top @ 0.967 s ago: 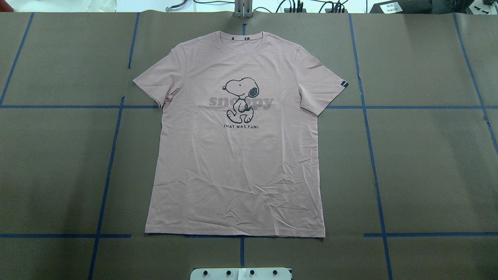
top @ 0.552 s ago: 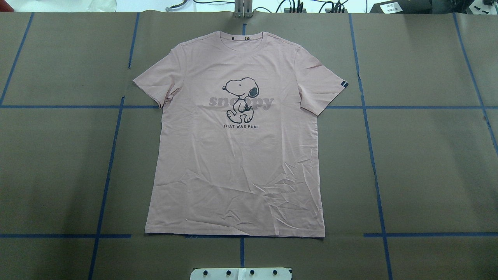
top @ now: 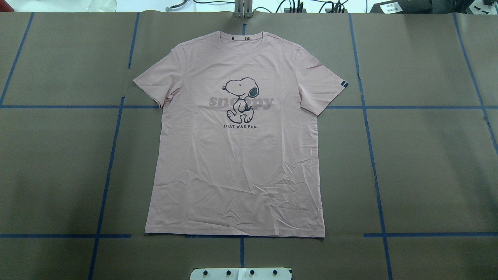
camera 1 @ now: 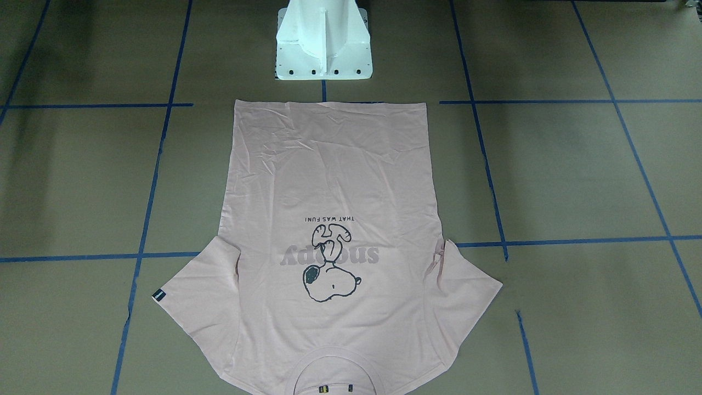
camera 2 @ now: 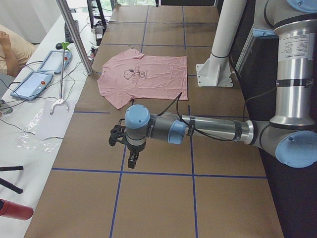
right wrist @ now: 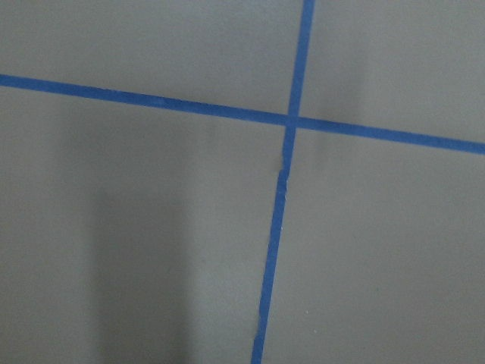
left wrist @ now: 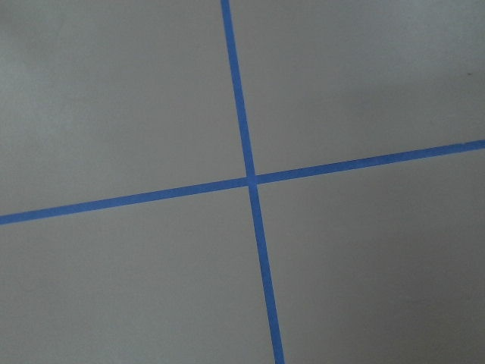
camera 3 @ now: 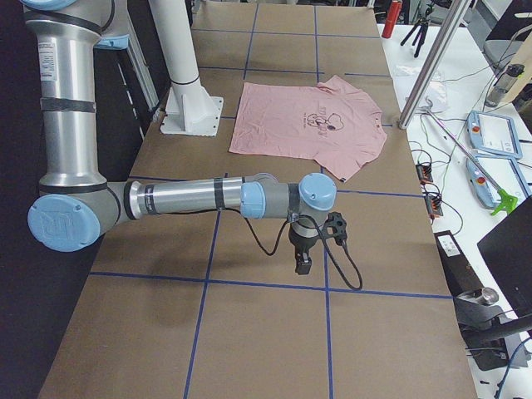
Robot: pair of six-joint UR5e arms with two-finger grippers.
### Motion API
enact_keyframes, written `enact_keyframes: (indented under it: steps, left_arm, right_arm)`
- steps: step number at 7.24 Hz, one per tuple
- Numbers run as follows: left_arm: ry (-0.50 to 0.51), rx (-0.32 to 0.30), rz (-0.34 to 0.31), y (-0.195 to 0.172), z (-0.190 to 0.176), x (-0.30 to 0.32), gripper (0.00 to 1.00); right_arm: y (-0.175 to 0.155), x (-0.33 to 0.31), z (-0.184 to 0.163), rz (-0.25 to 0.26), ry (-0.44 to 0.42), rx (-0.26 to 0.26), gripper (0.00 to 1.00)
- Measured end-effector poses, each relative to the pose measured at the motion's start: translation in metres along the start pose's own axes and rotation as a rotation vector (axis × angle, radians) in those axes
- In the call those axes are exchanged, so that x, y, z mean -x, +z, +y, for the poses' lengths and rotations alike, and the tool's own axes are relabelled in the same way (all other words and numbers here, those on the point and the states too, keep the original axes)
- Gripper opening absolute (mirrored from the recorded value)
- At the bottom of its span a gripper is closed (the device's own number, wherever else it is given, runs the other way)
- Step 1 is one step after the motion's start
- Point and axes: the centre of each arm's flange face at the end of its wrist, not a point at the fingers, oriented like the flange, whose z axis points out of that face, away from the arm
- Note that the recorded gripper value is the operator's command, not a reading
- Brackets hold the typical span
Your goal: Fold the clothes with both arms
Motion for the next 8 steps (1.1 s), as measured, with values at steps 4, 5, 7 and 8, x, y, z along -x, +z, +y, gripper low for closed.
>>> enact_keyframes:
  steps: [4,5,7,8]
  left_arm:
    - [0.257,-0.291,-0.076,-0.036,-0.047,-0.029,1.00]
    - [0.297,-0.355,-0.102,-0.044,-0.064,-0.034,1.00]
    - [0.292,-0.395,-0.093,-0.048,-0.096,-0.039,1.00]
    - [0.290,-0.402,-0.084,-0.050,-0.105,-0.042,1.00]
  right_arm:
    - [-0.022,0.077,-0.079,0.009,-0.265,-0.168,1.00]
    - [-0.029,0.083,-0.086,0.010,-0.287,-0.204,1.00]
    - [-0.044,0.090,-0.096,-0.002,-0.249,-0.249,1.00]
    - [-0.053,0.096,-0.103,-0.011,-0.219,-0.266,1.00]
